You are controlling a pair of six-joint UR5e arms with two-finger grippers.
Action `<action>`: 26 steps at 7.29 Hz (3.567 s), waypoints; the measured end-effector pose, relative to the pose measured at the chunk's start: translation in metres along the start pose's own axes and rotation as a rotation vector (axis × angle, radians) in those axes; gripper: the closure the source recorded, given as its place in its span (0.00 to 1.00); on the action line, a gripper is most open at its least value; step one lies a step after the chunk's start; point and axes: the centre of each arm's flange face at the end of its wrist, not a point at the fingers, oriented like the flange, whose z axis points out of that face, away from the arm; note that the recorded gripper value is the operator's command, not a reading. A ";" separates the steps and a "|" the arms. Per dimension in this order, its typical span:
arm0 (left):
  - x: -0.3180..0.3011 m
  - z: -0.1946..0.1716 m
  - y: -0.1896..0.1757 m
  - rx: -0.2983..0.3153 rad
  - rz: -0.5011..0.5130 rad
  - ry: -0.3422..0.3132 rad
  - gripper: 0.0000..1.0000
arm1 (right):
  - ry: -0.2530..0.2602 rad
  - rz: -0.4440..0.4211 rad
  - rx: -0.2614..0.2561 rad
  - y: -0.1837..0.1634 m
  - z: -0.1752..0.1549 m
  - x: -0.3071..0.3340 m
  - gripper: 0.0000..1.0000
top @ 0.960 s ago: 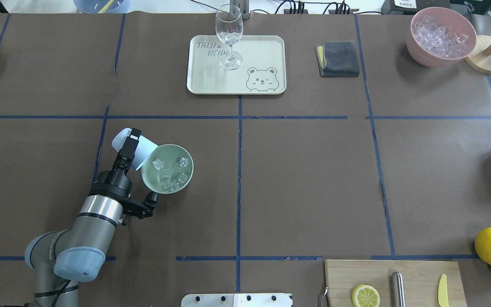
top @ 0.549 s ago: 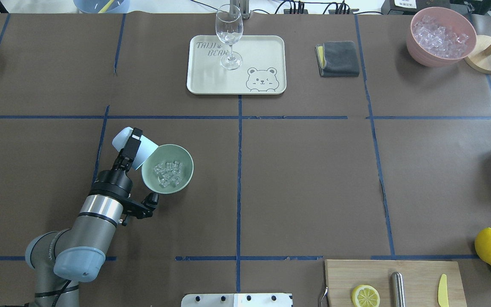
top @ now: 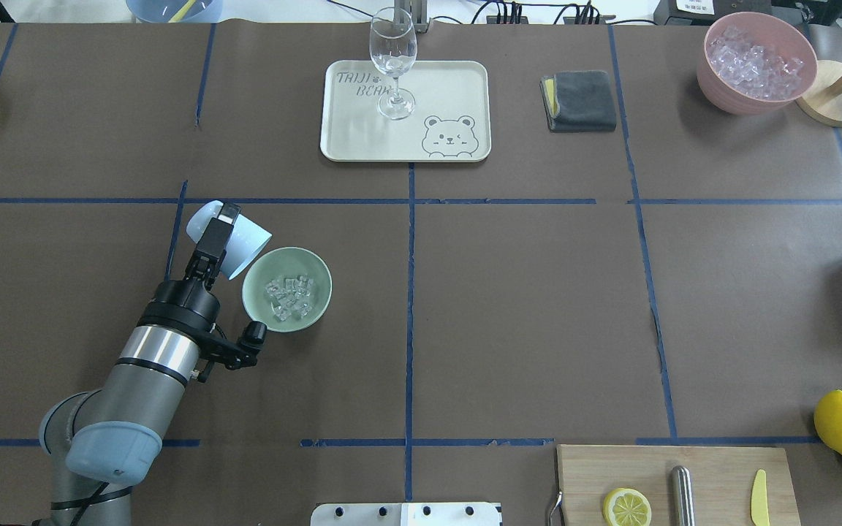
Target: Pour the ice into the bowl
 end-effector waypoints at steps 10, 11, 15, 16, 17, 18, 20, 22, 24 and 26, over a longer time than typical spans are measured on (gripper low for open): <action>0.002 -0.032 0.027 0.170 -1.858 -0.015 1.00 | -0.002 0.001 -0.002 0.003 0.001 0.000 0.00; 0.013 -0.033 0.039 0.156 -1.914 -0.005 1.00 | -0.002 0.000 -0.002 0.002 0.001 0.000 0.00; 0.082 -0.047 0.131 0.036 -1.987 0.051 1.00 | -0.002 -0.001 0.000 0.002 0.000 0.000 0.00; 0.102 -0.051 0.160 -0.008 -2.048 0.094 1.00 | -0.002 -0.002 0.001 0.002 0.000 -0.001 0.00; 0.129 -0.053 0.189 -0.068 -2.060 0.107 1.00 | -0.002 -0.003 0.002 0.002 0.000 -0.001 0.00; 0.159 -0.052 0.214 -0.132 -2.051 0.096 1.00 | -0.001 -0.004 0.002 0.001 -0.001 -0.001 0.00; 0.201 -0.049 0.242 -0.213 -2.030 0.071 1.00 | 0.000 -0.006 0.005 0.000 -0.002 -0.002 0.00; 0.222 -0.046 0.247 -0.246 -2.005 0.078 0.98 | 0.001 -0.007 0.006 -0.001 -0.002 -0.002 0.00; 0.231 -0.040 0.239 -0.253 -2.010 0.093 0.94 | 0.001 -0.007 0.005 -0.001 -0.002 -0.002 0.00; 0.236 -0.033 0.227 -0.254 -2.044 0.093 0.80 | 0.001 -0.006 0.009 -0.002 -0.004 -0.002 0.00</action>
